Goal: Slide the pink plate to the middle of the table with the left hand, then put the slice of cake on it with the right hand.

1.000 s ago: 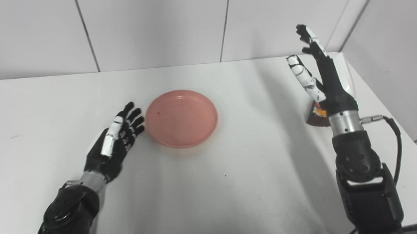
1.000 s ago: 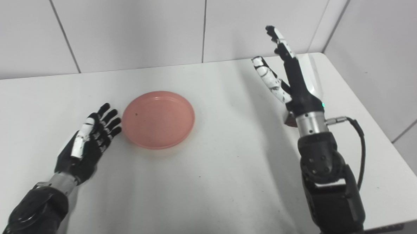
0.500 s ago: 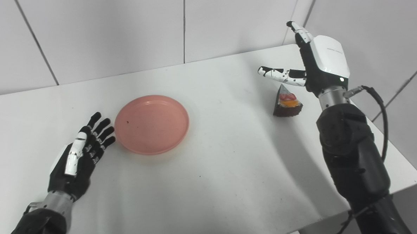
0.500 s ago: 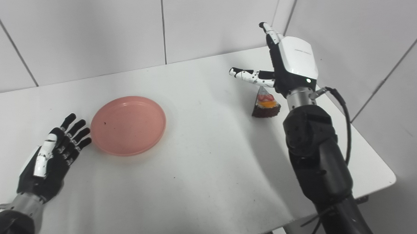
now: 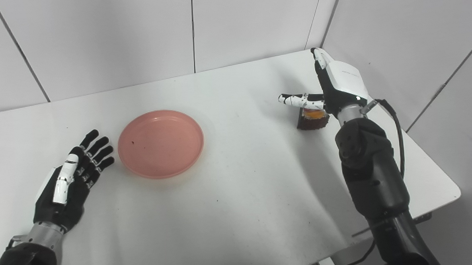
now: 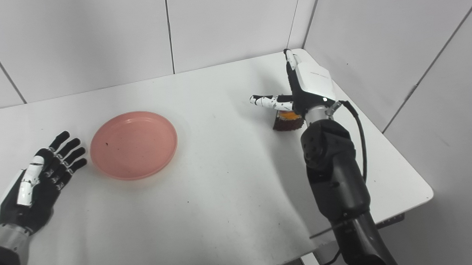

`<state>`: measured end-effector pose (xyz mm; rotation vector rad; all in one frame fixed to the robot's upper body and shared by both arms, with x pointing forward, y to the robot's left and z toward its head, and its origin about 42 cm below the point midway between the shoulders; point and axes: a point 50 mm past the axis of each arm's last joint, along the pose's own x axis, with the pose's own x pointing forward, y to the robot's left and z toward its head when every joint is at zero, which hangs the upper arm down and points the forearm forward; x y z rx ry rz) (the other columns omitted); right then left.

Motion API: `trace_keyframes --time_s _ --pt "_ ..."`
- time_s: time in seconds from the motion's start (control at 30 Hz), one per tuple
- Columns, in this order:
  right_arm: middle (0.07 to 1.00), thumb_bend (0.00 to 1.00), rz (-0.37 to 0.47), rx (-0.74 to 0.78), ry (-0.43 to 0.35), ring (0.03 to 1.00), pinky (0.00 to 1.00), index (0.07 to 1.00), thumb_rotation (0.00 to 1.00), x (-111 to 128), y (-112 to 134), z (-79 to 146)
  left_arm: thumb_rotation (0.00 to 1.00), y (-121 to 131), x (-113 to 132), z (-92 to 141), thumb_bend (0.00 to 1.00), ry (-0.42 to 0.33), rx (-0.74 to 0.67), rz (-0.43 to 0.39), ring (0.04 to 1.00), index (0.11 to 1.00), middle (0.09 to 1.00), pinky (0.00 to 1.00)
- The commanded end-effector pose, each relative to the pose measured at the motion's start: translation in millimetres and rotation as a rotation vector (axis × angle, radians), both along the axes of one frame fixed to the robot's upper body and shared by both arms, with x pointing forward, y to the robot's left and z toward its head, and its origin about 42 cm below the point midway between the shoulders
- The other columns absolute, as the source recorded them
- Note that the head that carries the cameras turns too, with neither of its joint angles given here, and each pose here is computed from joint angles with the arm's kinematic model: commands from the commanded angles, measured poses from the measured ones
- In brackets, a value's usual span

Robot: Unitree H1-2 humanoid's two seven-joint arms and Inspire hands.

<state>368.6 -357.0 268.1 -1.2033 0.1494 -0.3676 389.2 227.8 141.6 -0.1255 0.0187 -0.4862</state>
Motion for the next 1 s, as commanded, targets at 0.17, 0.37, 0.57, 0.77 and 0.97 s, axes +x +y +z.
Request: trace_keyframes --time_s 0.17,0.37,0.57,0.77,0.97 --pt "0.962 1.00 -0.040 -0.034 -0.004 0.920 0.78 1.000 0.69 16.5 -12.2 11.7 0.94 17.9 -18.3 -41.7 0.49 0.175 0.040 0.030 0.914 0.922 0.929 0.89" --pt "0.965 1.00 -0.083 -0.025 0.020 0.941 0.84 0.999 0.69 25.2 -23.9 4.1 0.94 19.4 -18.6 -41.3 0.48 0.178 0.035 0.027 0.911 0.919 0.924 0.89" --pt "0.954 1.00 -0.095 -0.007 0.038 0.929 0.82 0.992 0.69 26.6 -30.9 -1.6 0.94 21.1 -18.7 -40.7 0.48 0.177 0.036 0.024 0.913 0.926 0.929 0.89" --pt "0.922 1.00 -0.093 0.000 0.045 0.906 0.80 0.961 0.68 25.8 -29.4 -1.6 0.93 22.0 -18.2 -40.5 0.48 0.179 0.030 0.028 0.914 0.922 0.929 0.89" --pt "0.905 1.00 -0.088 -0.001 0.088 0.890 0.79 0.935 0.69 24.8 -26.6 1.4 0.94 22.6 -18.5 -39.8 0.47 0.179 0.027 0.028 0.915 0.922 0.928 0.89"
